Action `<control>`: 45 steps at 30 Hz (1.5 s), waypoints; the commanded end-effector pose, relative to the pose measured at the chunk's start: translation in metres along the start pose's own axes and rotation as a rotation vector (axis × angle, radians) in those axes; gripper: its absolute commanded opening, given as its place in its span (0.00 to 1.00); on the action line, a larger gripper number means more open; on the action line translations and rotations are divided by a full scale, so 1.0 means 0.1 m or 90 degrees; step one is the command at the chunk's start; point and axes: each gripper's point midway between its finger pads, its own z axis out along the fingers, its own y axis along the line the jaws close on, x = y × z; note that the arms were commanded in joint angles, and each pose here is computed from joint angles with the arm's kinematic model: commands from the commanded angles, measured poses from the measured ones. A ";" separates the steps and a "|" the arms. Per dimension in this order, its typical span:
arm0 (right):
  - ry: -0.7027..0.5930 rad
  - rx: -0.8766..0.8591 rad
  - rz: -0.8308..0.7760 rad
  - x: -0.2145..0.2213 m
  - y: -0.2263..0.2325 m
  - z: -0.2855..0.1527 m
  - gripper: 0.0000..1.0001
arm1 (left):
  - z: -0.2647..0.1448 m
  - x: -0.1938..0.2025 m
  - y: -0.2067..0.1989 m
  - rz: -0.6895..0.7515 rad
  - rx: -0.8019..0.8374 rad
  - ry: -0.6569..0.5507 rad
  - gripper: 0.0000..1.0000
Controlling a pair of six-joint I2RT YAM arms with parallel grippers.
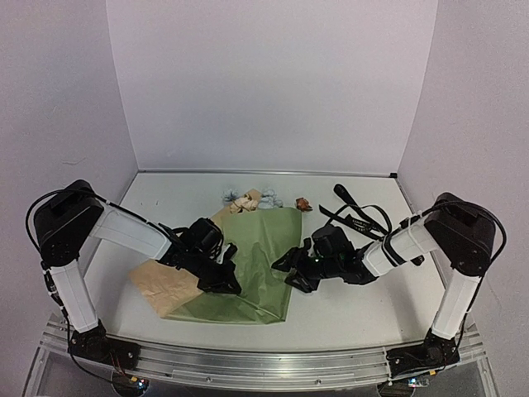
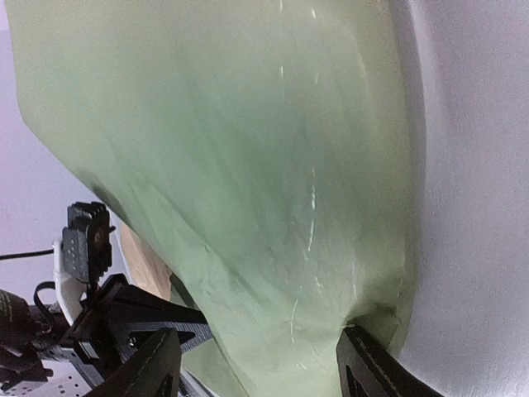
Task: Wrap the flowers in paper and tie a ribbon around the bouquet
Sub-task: Press the fold line on the 2/3-folded wrapping paper.
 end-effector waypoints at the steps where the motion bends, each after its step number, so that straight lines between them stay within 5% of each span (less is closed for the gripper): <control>1: -0.029 0.013 0.025 -0.28 -0.04 0.09 0.68 | 0.06 0.18 0.43 -0.024 -0.107 0.030 0.02; 31: -0.185 -0.021 0.147 -2.15 0.01 0.16 0.67 | -0.01 0.16 0.42 -0.020 -0.119 0.028 0.02; 37: -0.190 -0.029 0.109 -2.04 0.15 -0.11 0.68 | -0.03 0.13 0.41 -0.016 -0.120 0.028 0.02; 45: -0.095 -0.101 -0.014 -1.50 0.81 -0.33 0.60 | -0.17 0.13 0.46 -0.009 -0.122 0.026 0.02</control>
